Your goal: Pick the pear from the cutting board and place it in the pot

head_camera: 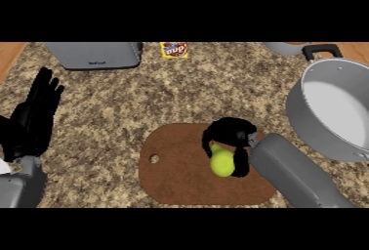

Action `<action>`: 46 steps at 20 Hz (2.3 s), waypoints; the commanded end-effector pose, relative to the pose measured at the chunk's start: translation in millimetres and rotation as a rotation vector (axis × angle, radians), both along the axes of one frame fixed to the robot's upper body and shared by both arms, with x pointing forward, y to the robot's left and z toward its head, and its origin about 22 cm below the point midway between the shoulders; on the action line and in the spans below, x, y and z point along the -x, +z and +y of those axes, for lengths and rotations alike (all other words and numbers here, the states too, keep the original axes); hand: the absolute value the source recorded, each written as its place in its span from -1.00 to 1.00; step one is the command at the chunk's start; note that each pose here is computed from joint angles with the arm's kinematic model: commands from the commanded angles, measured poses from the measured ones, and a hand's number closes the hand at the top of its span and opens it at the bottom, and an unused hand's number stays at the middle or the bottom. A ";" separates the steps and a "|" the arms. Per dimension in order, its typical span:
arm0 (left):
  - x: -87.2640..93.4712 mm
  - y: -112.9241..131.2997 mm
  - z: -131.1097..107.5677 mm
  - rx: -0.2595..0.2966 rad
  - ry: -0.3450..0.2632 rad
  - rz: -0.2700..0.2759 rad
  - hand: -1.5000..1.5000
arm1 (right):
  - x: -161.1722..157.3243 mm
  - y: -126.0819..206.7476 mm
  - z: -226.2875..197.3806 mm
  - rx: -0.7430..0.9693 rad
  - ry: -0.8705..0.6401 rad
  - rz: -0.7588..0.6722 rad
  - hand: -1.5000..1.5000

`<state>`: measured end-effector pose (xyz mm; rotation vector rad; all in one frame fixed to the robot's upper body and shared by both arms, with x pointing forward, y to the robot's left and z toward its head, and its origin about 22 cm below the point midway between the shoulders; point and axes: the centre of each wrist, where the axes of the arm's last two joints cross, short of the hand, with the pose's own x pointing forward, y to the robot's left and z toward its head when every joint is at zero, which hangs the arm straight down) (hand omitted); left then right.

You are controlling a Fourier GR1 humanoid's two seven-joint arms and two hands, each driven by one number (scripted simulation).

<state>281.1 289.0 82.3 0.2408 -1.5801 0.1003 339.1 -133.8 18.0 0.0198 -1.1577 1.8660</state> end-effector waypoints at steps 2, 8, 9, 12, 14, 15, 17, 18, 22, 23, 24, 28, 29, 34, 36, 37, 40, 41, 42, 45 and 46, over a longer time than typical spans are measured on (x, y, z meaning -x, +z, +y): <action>11.6 -6.0 15.4 -0.008 0.051 0.014 0.00 | 18.6 -14.7 -10.6 -0.035 -0.432 -0.129 1.00; 16.9 -18.6 14.4 -0.004 0.046 0.016 0.00 | 53.1 32.2 18.1 -0.255 -0.677 -0.325 1.00; 16.2 -10.2 12.0 0.006 0.063 0.006 0.00 | 58.8 33.4 5.3 -0.315 -0.740 -0.360 1.00; 15.6 -9.6 9.4 -0.007 0.049 0.009 0.00 | 72.5 67.6 11.0 -0.414 -0.864 -0.523 1.00; 14.2 -6.5 13.7 0.014 0.041 -0.001 0.00 | 86.4 84.9 6.9 -0.528 -0.949 -0.593 1.00; 19.5 -10.8 16.3 -0.005 0.035 0.009 0.00 | 89.9 99.3 3.1 -0.510 -0.984 -0.672 1.00; 20.5 -10.0 19.2 0.001 0.032 -0.002 0.00 | 107.2 111.3 -13.6 -0.515 -1.040 -0.779 1.00; 17.0 -3.5 15.3 0.009 0.012 -0.008 0.00 | 120.0 112.7 -22.0 -0.523 -1.066 -0.793 1.00; 11.7 -1.6 -6.9 -0.002 -0.016 -0.013 0.00 | 149.4 143.4 -57.1 -0.523 -1.175 -0.919 1.00; 15.0 -6.7 -1.5 -0.018 -0.007 -0.044 0.00 | 152.0 144.2 -67.4 -0.500 -1.202 -0.923 1.00; 18.6 -4.4 -3.0 0.007 -0.027 -0.029 0.00 | 164.8 158.5 -68.4 -0.504 -1.224 -0.925 1.00; -5.1 2.1 -12.9 0.025 -0.028 -0.035 0.00 | 157.5 167.4 -90.4 -0.542 -1.296 -0.896 1.00; 1.1 8.3 4.8 -0.005 -0.054 -0.024 0.00 | 149.5 161.2 -107.4 -0.557 -1.301 -0.886 1.00; 8.7 3.1 14.2 -0.006 -0.032 -0.049 0.00 | 129.7 165.8 -154.3 -0.566 -1.355 -0.869 1.00; -12.2 3.7 -0.2 0.001 -0.053 -0.028 0.00 | 119.8 156.3 -170.4 -0.630 -1.368 -0.836 1.00; -6.5 18.9 -1.7 0.016 -0.035 -0.028 0.00 | 122.2 135.1 -189.5 -0.591 -1.400 -0.848 1.00; 4.4 3.9 -8.3 0.000 -0.043 -0.036 0.00 | 96.0 119.2 -189.2 -0.702 -1.440 -0.823 1.00; -4.0 1.0 -18.1 -0.003 -0.063 -0.037 0.00 | 85.7 119.0 -193.8 -0.688 -1.421 -0.841 1.00; -9.4 -16.8 -1.7 -0.006 -0.039 -0.022 0.00 | 95.2 113.8 -199.9 -0.507 -1.368 -0.942 1.00; 6.5 -1.3 0.0 -0.010 -0.069 -0.051 0.00 | 88.8 120.2 -229.4 -0.181 -1.403 -1.123 1.00; 1.1 -16.6 -11.3 0.003 -0.071 -0.025 0.00 | 79.9 103.9 -229.9 -0.155 -1.386 -1.111 1.00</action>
